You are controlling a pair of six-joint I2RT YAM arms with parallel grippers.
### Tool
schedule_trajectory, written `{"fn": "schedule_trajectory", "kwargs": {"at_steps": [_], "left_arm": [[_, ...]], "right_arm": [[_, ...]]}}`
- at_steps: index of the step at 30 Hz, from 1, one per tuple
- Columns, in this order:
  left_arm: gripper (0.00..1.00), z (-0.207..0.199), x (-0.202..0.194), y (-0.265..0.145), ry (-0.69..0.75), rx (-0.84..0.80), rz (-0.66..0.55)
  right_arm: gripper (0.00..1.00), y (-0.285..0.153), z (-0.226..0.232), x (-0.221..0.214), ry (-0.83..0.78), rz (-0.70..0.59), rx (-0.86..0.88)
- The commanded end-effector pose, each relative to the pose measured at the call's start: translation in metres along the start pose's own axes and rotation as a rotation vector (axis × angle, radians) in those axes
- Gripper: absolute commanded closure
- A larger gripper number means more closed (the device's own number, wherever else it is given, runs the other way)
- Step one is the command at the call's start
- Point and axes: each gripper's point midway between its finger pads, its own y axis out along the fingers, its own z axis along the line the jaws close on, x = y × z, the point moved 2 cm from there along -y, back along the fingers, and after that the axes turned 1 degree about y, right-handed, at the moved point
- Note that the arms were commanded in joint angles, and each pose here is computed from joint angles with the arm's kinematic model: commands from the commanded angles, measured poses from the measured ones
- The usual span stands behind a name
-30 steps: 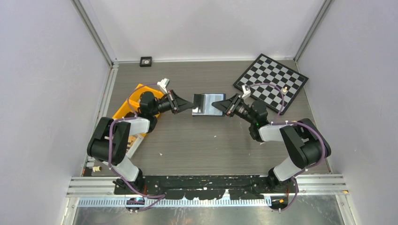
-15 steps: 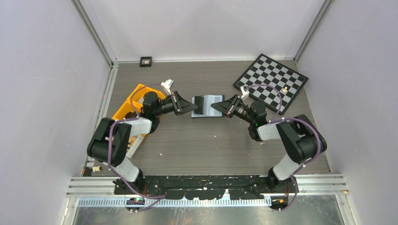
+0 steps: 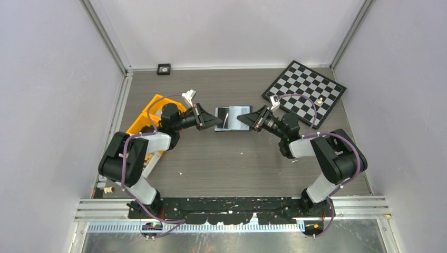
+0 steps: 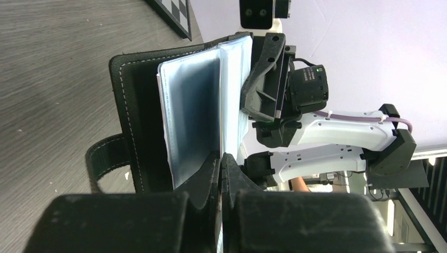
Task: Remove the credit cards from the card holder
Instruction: Remove the credit card from the card holder, then place the credit card in the storage box.
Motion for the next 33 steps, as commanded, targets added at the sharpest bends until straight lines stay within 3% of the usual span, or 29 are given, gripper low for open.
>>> {"fn": "schedule_trajectory", "kwargs": {"at_steps": [1,9,16,20,26,33], "left_arm": [[1.00,-0.003,0.021,-0.013,0.060,0.019,-0.093],[1.00,0.049,0.047,-0.081,-0.013,0.452,-0.353],[1.00,0.059,0.063,-0.135,0.018,0.728,-0.578],[1.00,0.064,0.068,-0.182,0.028,0.963,-0.731],[1.00,0.073,0.060,-0.233,-0.069,1.154,-0.981],[1.00,0.086,0.051,-0.251,-0.213,1.301,-1.035]], "right_arm": [[1.00,0.002,0.017,0.014,-0.079,-0.057,0.009],[1.00,-0.014,-0.020,0.025,-0.136,-0.127,-0.295],[0.99,-0.014,-0.016,0.024,-0.148,-0.122,-0.275],[1.00,-0.012,-0.011,0.023,-0.139,-0.112,-0.237],[1.00,-0.013,-0.007,0.023,-0.154,-0.118,-0.224],[0.99,-0.012,-0.008,0.022,-0.155,-0.109,-0.220]]}}
